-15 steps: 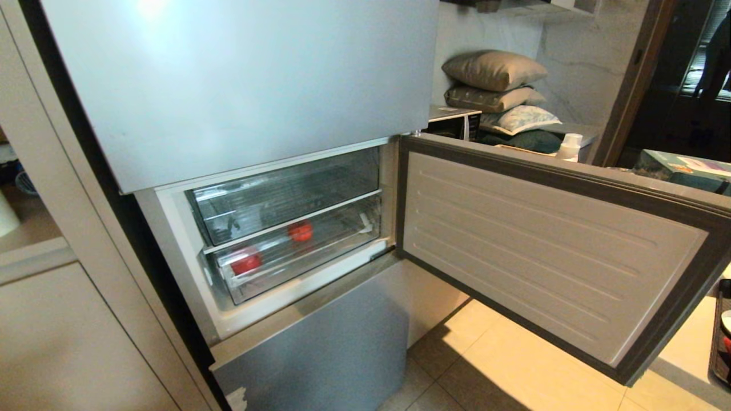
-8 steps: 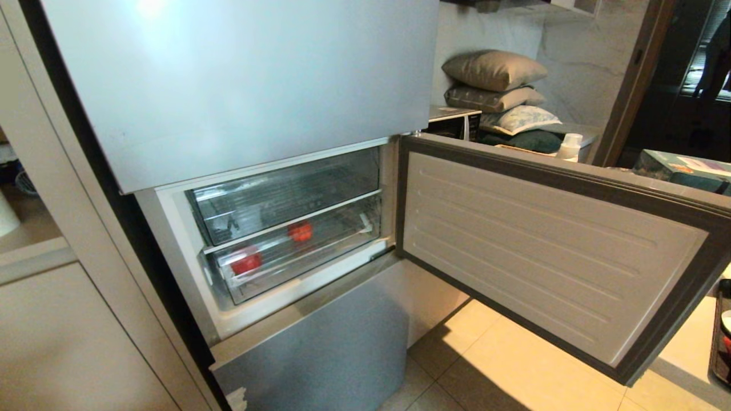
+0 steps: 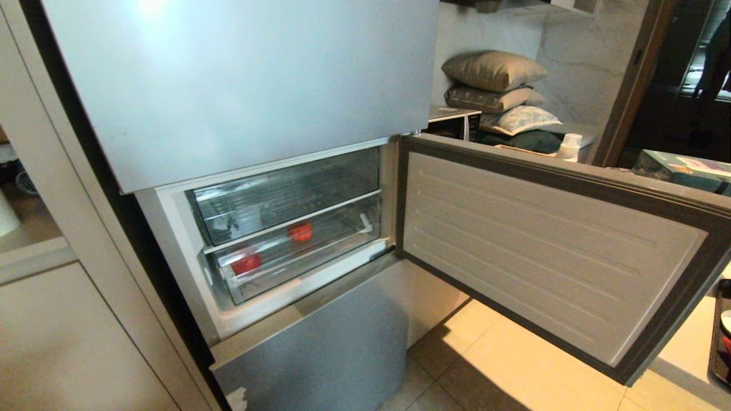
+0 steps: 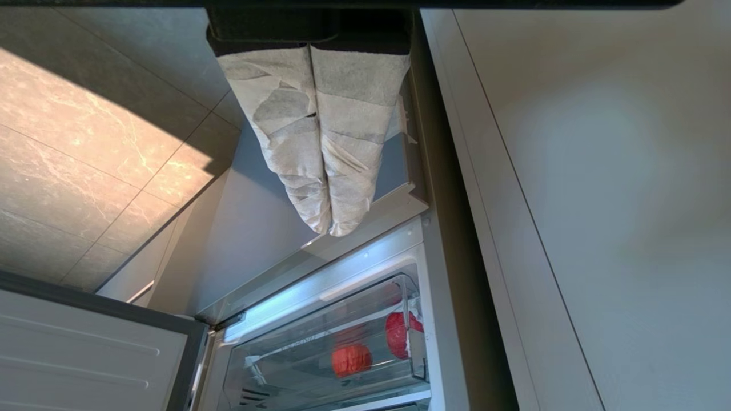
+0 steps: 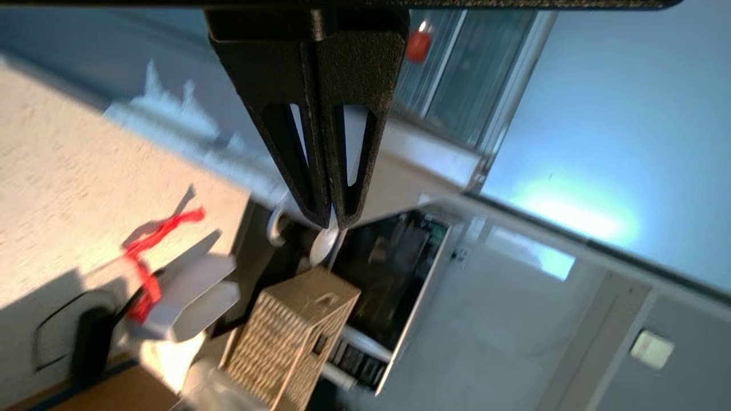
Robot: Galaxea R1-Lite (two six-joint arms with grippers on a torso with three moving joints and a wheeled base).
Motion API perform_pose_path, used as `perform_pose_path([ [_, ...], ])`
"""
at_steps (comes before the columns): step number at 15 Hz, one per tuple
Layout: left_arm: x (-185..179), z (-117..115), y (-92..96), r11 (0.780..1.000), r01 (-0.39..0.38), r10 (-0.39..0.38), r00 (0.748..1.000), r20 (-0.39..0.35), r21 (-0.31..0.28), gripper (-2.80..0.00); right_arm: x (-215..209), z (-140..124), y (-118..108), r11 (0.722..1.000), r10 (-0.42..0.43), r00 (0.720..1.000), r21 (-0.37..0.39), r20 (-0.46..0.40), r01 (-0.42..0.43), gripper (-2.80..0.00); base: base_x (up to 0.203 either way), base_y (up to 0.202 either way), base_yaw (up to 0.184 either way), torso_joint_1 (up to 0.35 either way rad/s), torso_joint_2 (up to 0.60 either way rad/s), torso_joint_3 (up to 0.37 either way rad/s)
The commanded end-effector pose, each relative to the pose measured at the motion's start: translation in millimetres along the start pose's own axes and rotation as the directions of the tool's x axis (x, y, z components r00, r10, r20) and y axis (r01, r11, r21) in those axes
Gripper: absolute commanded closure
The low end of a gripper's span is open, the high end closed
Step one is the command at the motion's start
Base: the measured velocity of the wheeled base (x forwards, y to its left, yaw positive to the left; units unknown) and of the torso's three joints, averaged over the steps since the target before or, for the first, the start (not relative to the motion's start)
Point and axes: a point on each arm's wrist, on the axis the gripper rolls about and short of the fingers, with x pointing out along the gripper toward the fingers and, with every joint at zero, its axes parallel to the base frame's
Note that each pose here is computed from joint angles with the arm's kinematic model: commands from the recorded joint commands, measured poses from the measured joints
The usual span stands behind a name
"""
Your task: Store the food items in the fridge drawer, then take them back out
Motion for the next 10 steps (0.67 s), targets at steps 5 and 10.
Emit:
perform_pose_path([
  [5,0.1,-0.3,0.0,1.0,-0.002,0.002,1.0,0.0,0.0,0.0,41.9,20.7,-45.8,0.992,-0.053,0.998,0.112,-0.022,0.055,0.0,0.0,0.0,0.0,0.0,0.0,0.0],
  [10,0.1,-0.3,0.0,1.0,-0.001,0.001,1.0,0.0,0.0,0.0,61.6,25.6,-62.3,0.982,0.02,0.987,0.189,-0.162,0.011,0.0,0.0,0.0,0.0,0.0,0.0,0.0],
])
